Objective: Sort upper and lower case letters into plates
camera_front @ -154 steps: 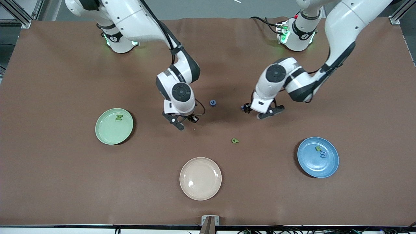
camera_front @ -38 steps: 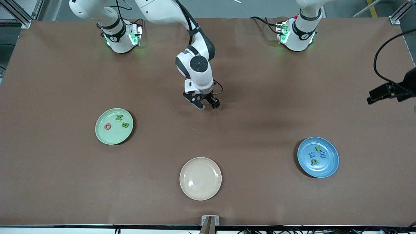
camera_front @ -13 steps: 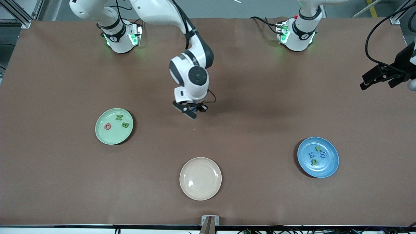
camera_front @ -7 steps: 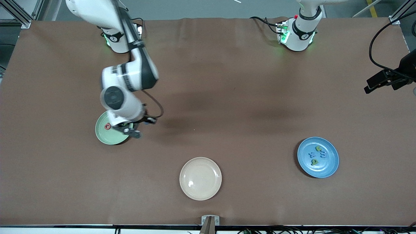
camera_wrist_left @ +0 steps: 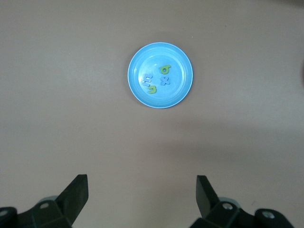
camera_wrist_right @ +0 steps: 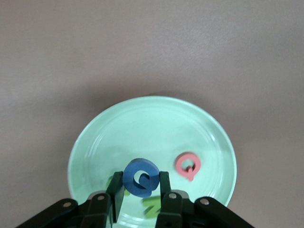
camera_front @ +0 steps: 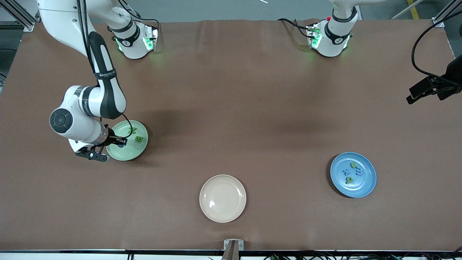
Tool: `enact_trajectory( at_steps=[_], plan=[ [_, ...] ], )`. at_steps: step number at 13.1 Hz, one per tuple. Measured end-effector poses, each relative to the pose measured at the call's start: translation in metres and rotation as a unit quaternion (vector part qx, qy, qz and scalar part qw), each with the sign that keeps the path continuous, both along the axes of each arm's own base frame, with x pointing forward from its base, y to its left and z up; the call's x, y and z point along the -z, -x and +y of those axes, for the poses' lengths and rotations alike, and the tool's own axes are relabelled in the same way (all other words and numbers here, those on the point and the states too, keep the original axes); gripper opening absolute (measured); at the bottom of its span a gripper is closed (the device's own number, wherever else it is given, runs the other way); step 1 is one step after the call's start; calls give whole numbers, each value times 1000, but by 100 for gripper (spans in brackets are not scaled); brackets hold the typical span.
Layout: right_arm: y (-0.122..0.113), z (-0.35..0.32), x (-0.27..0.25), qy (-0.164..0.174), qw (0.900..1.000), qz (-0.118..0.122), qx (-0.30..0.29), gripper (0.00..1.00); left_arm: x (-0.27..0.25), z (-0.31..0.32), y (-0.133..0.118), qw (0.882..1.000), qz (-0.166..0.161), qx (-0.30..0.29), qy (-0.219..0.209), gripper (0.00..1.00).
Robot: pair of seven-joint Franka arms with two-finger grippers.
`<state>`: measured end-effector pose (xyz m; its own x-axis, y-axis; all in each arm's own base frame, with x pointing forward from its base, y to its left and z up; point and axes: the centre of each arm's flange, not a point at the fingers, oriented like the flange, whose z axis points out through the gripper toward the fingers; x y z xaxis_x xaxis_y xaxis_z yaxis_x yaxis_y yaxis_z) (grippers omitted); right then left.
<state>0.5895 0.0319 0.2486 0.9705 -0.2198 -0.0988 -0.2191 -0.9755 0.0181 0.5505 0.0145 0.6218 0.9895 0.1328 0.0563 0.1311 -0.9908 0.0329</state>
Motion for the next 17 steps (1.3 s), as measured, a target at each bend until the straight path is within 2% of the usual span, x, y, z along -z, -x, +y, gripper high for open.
enact_trajectory(
  at_steps=[2, 6, 15, 16, 17],
  plan=[
    [0, -3, 22, -9, 1000, -2, -2, 35, 2, 0, -1, 1000, 1, 0, 0, 100],
    [5, 1, 62, -24, 1000, 11, 3, 35, -1, -3, -2, 1000, -3, 3, 0, 100],
    [5, -4, 64, -27, 999, 16, -9, 35, -5, -2, -4, 1000, -11, 2, 0, 100],
    [5, -4, 63, -27, 999, 15, -9, 41, -4, -1, -5, 1000, -10, 1, 0, 100],
    [2, -4, 60, -28, 999, 14, -11, 52, -2, 1, -6, 1000, -8, -1, -2, 100]
  ],
)
